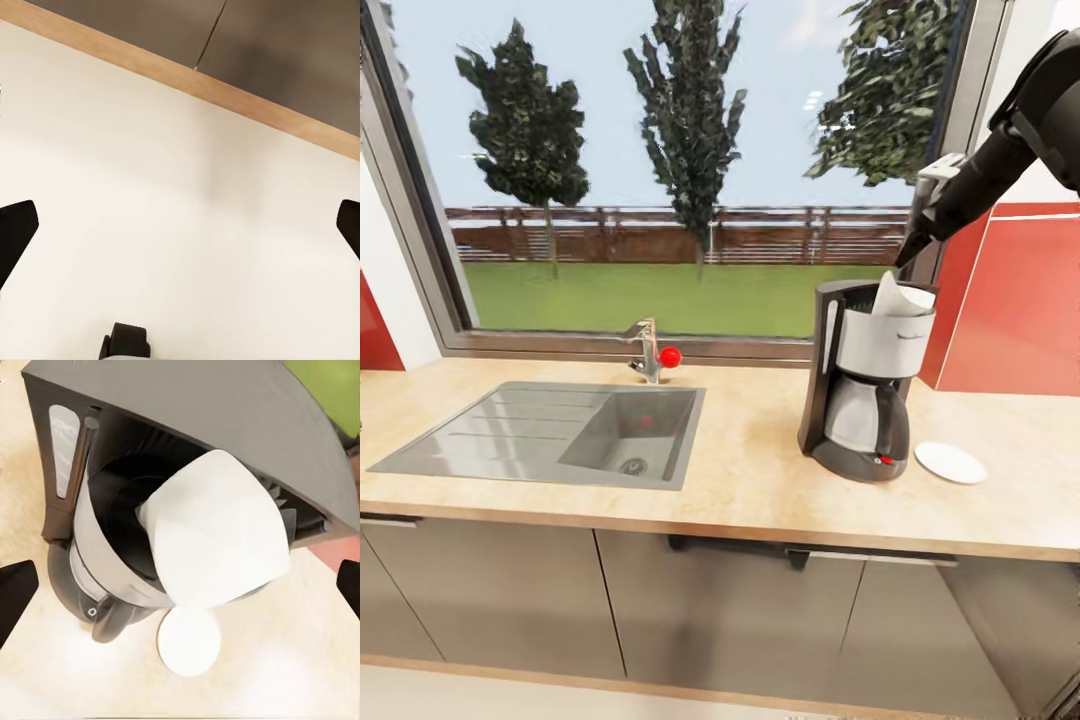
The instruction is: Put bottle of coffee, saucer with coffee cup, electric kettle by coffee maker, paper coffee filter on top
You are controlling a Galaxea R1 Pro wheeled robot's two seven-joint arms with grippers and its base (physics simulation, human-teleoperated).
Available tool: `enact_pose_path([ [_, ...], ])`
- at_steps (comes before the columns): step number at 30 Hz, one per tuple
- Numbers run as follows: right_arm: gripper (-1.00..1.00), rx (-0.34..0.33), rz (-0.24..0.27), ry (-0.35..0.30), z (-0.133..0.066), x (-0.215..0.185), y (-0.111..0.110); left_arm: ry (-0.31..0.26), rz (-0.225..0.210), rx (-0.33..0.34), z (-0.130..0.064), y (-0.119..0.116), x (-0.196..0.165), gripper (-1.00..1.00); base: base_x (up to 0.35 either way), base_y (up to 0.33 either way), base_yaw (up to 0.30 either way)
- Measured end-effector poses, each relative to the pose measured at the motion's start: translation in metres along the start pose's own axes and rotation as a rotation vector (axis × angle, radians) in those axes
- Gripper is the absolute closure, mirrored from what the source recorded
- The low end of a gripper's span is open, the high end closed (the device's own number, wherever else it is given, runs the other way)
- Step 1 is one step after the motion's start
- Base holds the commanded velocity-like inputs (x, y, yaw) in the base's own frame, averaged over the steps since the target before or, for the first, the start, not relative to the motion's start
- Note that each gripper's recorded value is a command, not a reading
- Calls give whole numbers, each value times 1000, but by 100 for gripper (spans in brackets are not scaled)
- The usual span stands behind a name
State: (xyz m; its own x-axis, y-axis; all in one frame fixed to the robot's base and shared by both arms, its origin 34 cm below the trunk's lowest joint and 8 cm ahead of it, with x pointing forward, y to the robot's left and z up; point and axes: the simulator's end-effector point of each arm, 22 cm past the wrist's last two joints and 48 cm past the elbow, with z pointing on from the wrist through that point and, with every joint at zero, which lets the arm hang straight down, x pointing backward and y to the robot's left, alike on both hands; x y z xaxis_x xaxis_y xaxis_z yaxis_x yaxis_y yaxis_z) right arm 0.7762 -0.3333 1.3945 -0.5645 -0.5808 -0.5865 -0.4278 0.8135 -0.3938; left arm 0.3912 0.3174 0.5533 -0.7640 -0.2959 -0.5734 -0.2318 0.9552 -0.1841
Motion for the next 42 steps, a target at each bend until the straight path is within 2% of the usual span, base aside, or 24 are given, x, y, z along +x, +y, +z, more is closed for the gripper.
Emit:
enact_pose_path([
  [8,-100,1,-21,-47,-11,-12,3,0,0,0,0,0,0,-100,-133,0,0],
  [10,-100,-15,-12,-88,-19,-18,3,0,0,0,0,0,0,-100,-115,0,0],
  [14,-100,-24,-5,-108,-22,-20,3,0,0,0,0,0,0,-100,-56,0,0],
  [17,-100,-27,10,-116,-23,-16,-3,0,0,0,0,0,0,-100,-226,0,0],
  [28,-100,-27,10,-120,-25,-17,-3,0,0,0,0,0,0,-100,-327,0,0],
  [32,-100,-30,13,-127,-26,-18,-3,0,0,0,0,0,0,-100,-95,0,0],
  [34,-100,-43,20,-153,-31,-22,-1,0,0,0,0,0,0,-100,-31,0,0],
  [35,-100,-80,41,-226,-44,-34,2,-1,0,0,0,0,0,-100,-14,0,0],
  [36,-100,-94,50,-250,-48,-38,2,-1,0,0,0,0,0,-100,-9,0,0],
  [38,-100,-153,91,-344,-64,-52,6,-1,-1,0,0,0,0,-100,-5,0,0],
  [42,-100,-204,116,-413,-76,-64,12,-4,0,1,0,0,-2,-100,-3,0,0],
])
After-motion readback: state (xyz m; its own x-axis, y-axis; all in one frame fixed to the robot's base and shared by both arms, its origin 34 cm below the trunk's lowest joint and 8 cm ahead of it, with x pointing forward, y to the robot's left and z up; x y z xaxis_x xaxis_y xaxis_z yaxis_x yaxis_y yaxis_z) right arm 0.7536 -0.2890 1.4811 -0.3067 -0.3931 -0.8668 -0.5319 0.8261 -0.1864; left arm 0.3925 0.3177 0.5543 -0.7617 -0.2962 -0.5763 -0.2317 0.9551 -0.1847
